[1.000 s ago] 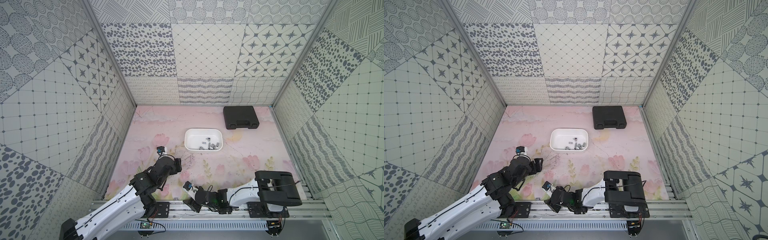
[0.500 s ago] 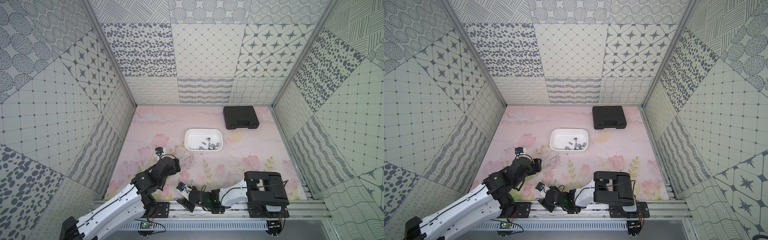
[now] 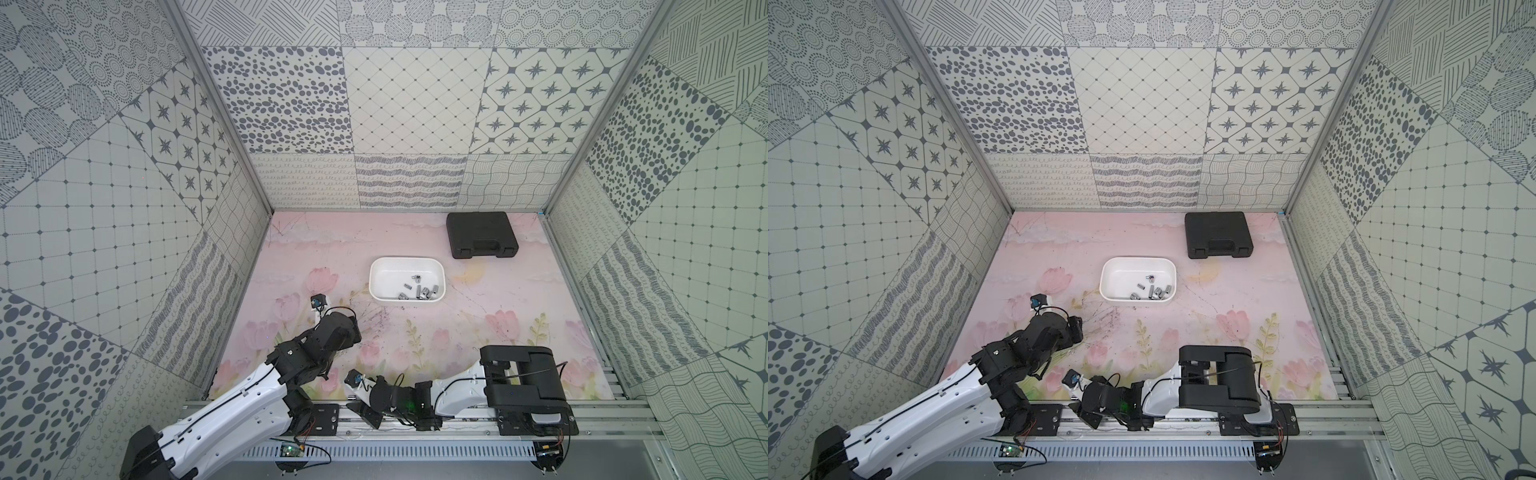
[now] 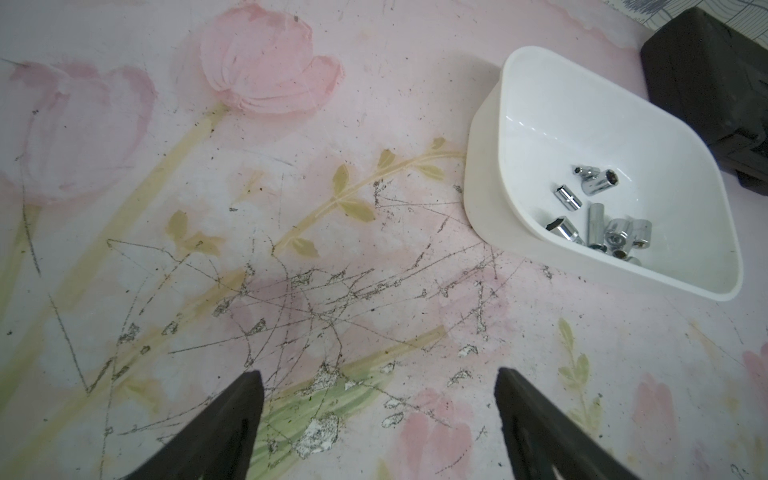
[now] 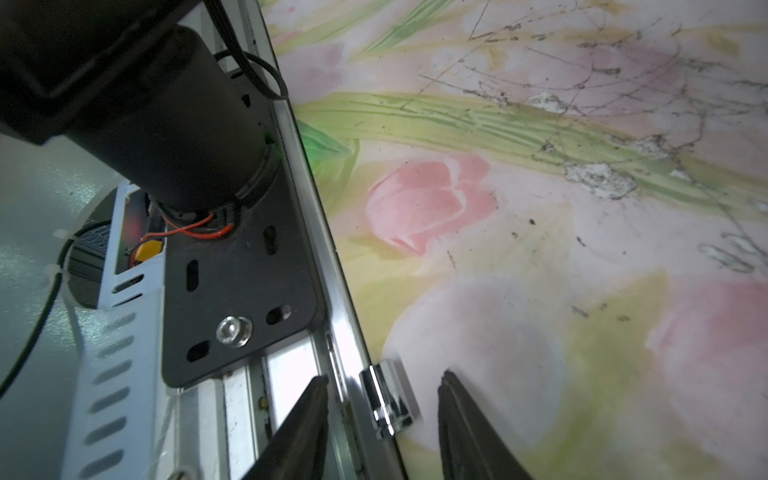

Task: Put the socket on the desktop into the storage box
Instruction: Pick up the socket head from the center of the board, then place the socket head in the storage box.

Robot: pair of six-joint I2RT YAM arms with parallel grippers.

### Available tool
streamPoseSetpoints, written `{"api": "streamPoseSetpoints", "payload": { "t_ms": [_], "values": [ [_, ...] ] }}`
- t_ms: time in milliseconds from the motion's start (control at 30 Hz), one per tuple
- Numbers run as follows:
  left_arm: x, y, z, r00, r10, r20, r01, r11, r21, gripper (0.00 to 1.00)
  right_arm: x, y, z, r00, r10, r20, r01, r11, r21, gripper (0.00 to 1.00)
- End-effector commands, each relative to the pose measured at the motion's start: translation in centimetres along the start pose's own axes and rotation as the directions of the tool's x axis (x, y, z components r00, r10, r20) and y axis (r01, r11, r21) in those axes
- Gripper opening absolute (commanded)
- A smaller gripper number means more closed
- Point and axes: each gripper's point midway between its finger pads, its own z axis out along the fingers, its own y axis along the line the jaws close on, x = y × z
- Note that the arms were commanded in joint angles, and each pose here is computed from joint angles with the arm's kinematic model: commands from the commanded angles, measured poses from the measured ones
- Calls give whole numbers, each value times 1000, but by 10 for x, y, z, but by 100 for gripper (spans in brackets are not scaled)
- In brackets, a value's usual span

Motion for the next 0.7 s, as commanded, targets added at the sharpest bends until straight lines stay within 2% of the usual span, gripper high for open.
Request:
{"api": "streamPoseSetpoints", "payload": {
  "t_ms": [0, 300, 667],
  "values": [
    [-3, 6, -2, 1000, 0, 9, 0, 999, -33, 92, 5, -2, 4, 999, -30, -17, 31, 999, 30, 41],
    [-4, 10, -4, 1000, -12, 23, 13, 999, -43, 92, 14, -5, 3, 996, -73, -49, 77, 993, 86, 28],
    [-4, 11, -3, 1000, -14, 24, 15, 999, -46, 92, 10, -14, -9, 997, -69, -21, 71, 989, 130, 16]
  ]
}}
